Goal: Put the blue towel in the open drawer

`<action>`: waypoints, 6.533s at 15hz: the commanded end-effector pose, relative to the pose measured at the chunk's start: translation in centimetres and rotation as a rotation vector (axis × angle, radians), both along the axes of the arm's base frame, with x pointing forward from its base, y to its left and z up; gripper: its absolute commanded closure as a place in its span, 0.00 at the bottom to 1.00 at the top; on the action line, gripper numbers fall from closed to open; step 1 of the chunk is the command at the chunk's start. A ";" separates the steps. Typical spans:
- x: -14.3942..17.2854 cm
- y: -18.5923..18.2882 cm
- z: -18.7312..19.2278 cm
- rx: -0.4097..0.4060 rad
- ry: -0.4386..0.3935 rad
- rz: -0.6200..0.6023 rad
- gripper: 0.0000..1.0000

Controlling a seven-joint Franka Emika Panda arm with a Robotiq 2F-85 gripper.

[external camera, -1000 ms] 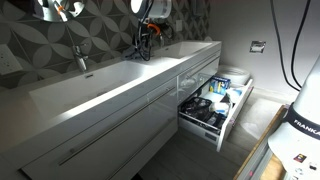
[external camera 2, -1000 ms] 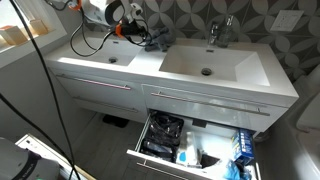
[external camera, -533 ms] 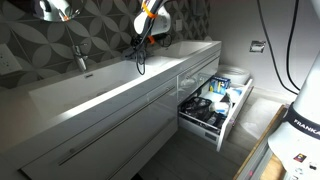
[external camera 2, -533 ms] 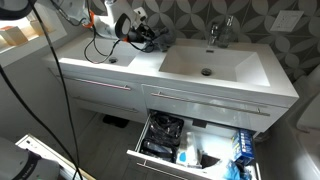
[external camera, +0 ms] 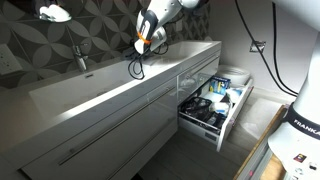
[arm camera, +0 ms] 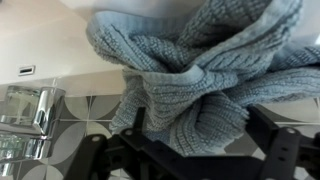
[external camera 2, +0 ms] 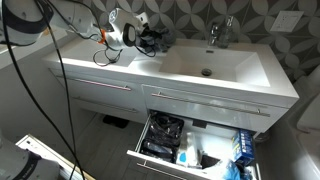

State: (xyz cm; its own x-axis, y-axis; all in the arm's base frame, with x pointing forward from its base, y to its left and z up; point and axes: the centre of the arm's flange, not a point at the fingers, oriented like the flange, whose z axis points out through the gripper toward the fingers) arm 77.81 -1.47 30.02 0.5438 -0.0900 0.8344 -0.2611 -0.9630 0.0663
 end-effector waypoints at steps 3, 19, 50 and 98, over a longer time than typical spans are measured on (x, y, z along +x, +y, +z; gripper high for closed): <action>4.2 1.0 -3.6 -0.034 -0.057 -0.121 0.25; 1.0 2.0 2.2 -0.065 0.056 -0.234 0.94; -26.5 -20.8 -5.5 0.011 0.308 -1.026 0.94; -29.4 -34.3 -29.7 0.125 0.722 -0.692 0.94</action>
